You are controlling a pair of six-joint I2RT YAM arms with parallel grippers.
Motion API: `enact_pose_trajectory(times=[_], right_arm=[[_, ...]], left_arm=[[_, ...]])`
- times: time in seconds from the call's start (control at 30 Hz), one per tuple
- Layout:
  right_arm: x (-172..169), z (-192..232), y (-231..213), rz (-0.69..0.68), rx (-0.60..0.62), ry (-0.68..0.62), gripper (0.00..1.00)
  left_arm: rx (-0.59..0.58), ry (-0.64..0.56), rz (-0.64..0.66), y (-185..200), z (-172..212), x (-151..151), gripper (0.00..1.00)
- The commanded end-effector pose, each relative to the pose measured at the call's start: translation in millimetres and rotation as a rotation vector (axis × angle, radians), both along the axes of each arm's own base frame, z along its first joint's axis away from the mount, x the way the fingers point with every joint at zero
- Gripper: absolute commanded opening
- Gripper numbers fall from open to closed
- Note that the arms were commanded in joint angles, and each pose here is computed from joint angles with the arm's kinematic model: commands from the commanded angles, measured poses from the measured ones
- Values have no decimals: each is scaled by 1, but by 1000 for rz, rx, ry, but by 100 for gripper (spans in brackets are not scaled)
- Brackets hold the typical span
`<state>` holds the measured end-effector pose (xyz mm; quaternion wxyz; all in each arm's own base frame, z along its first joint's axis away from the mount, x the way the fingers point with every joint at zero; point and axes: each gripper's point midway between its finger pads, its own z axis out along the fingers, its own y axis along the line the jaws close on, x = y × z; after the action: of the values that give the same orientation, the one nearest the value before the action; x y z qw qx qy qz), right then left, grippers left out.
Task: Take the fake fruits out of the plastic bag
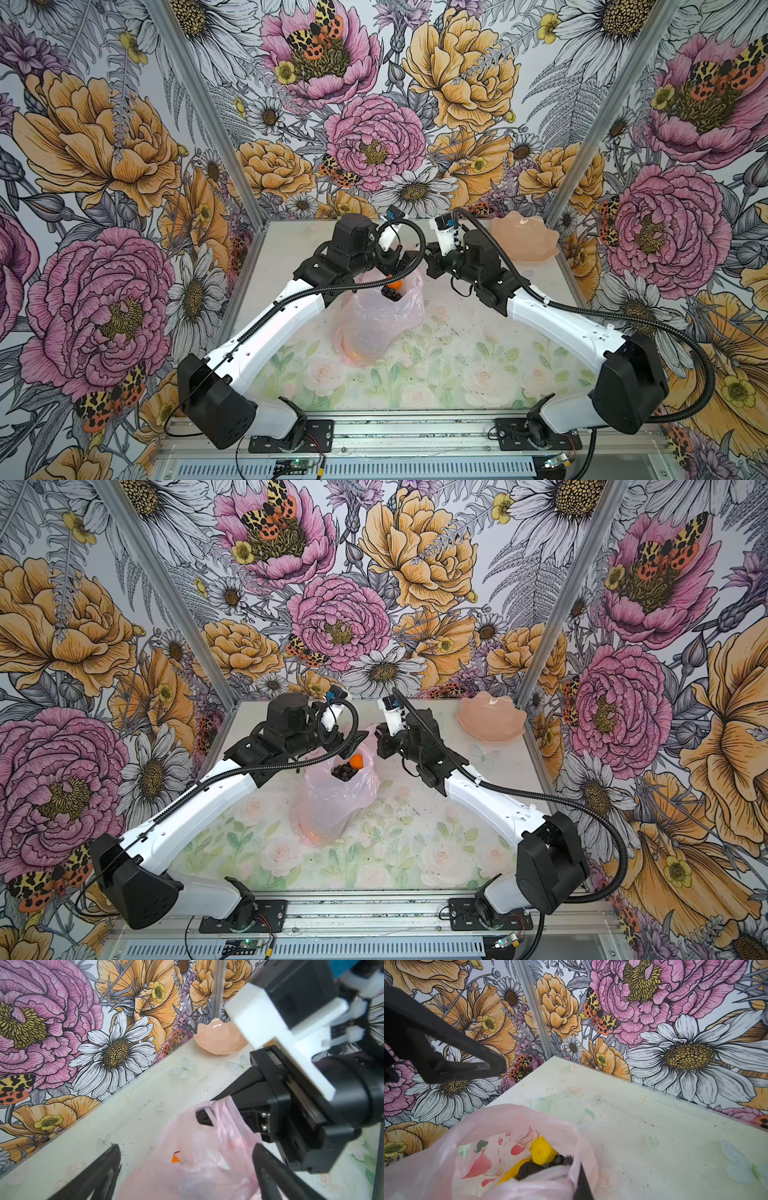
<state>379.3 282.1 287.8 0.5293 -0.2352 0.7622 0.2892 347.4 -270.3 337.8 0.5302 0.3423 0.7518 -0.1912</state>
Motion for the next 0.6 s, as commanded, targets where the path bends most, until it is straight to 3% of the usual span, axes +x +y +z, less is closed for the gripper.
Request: enact_pose_trajectory(times=[0.0, 0.37, 0.57], right_arm=[[3, 16, 2, 19, 8, -38, 0], [-5, 24, 12, 80, 27, -47, 0], [-9, 23, 17, 98, 19, -50, 0]], left_arm=[[-65, -75, -70, 4, 25, -14, 99], [32, -43, -50, 0, 4, 4, 95], [66, -36, 2, 0, -4, 24, 84]])
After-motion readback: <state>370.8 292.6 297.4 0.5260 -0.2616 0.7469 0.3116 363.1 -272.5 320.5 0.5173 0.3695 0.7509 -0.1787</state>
